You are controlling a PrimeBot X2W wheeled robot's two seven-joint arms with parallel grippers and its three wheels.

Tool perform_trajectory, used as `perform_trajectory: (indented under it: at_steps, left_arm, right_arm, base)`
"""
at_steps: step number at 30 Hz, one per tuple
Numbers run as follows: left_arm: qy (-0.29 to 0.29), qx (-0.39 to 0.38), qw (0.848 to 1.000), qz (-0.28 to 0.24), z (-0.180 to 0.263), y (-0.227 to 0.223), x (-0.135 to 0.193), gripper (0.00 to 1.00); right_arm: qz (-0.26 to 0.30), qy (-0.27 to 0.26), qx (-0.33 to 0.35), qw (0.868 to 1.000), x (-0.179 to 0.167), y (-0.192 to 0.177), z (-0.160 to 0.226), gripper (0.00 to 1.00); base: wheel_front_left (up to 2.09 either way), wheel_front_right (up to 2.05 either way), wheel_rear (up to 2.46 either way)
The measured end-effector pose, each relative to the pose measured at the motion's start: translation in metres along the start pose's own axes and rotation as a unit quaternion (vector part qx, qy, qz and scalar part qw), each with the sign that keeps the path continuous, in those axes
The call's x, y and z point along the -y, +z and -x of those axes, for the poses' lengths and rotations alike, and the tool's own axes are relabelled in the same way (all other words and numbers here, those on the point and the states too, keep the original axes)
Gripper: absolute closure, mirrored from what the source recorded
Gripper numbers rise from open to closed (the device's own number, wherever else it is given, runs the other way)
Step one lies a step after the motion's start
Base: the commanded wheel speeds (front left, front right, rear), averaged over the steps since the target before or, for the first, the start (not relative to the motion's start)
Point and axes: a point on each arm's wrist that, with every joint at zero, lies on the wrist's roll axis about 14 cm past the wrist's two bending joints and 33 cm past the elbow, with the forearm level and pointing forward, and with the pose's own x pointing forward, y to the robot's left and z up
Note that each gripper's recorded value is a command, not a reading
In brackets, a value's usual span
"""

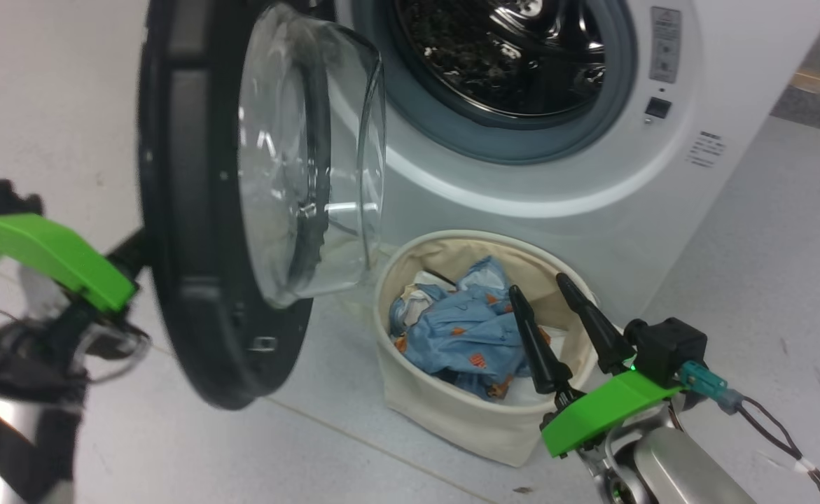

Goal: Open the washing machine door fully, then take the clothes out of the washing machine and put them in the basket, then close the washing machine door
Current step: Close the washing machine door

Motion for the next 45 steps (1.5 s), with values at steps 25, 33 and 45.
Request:
perform_trajectory:
  at_steps: [25, 33, 45]
  left_arm:
    - [-0.169, -0.002, 0.984, 0.062, -0.047, -0.102, 0.126, 1.0]
    - [-0.148, 0.056, 0.987, 0.031, -0.039, -0.079, 0.106, 0.0]
    - [-0.095, 0.103, 0.977, -0.163, -0.003, -0.089, 0.058, 0.0]
  right_arm:
    - [0.007, -0.107, 0.027, 0.994, 0.047, 0.017, 0.051, 0.0]
    - [0.005, -0.107, 0.027, 0.994, 0.048, 0.016, 0.048, 0.0]
    - [0.005, -0.096, 0.036, 0.995, 0.044, 0.02, 0.043, 0.0]
  base:
    - [0.0, 0.0, 0.0]
    - [0.0, 0.0, 0.0]
    - [0.0, 0.0, 0.0]
